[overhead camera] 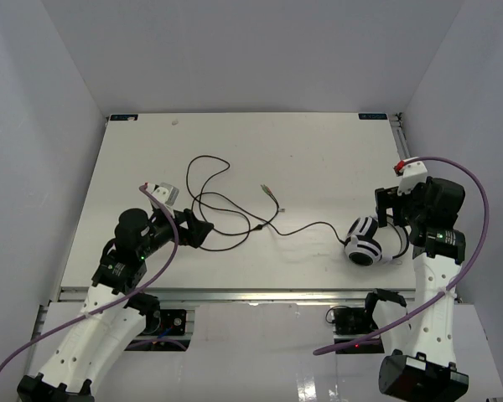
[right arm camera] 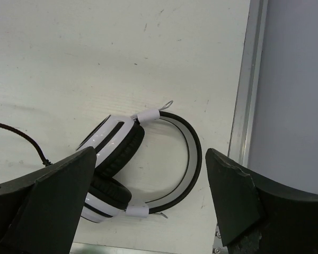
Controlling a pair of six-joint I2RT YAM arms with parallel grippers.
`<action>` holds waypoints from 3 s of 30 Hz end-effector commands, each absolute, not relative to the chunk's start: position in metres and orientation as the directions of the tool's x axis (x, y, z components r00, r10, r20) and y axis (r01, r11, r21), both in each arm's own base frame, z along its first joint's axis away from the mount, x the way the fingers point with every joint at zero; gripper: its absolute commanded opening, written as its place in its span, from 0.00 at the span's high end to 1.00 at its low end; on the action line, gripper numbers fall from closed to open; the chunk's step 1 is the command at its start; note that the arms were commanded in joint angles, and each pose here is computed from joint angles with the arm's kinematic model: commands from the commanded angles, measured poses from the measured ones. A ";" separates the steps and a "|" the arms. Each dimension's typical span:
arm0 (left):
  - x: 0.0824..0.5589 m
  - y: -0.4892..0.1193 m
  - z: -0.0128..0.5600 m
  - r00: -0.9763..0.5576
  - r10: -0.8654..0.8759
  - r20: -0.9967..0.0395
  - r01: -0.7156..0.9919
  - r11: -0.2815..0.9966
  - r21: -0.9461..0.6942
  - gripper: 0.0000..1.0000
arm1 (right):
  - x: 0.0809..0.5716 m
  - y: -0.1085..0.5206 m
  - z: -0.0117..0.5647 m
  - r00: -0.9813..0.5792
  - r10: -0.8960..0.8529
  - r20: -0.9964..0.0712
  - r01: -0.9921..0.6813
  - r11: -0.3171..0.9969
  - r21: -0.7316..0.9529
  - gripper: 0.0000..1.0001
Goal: Wrap the headphones
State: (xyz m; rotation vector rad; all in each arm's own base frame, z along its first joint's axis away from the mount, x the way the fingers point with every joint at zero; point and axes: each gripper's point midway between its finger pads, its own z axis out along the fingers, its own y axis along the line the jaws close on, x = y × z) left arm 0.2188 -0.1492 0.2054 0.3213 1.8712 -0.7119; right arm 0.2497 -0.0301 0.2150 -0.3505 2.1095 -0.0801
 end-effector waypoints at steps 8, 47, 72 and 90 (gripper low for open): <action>0.216 -0.148 0.205 -0.394 -0.103 -0.913 0.531 0.785 -0.318 0.02 | 0.223 0.001 0.178 -0.504 -0.505 -0.701 -0.582 0.798 -0.156 0.08; 0.211 -0.151 0.212 -0.369 -0.109 -0.923 0.559 0.768 -0.313 0.02 | 0.213 -0.123 0.010 -0.928 0.052 -0.368 0.012 0.994 0.110 0.49; 0.201 -0.165 0.218 -0.365 -0.094 -0.926 0.644 0.693 -0.324 0.02 | 0.251 -0.104 0.109 -0.774 0.053 -0.631 -0.018 0.994 0.107 0.92; 0.184 -0.200 0.266 -0.163 -0.146 -0.976 0.859 0.466 -0.213 0.02 | 0.353 0.053 0.284 -0.431 -0.239 -0.870 -0.379 0.923 -0.066 0.92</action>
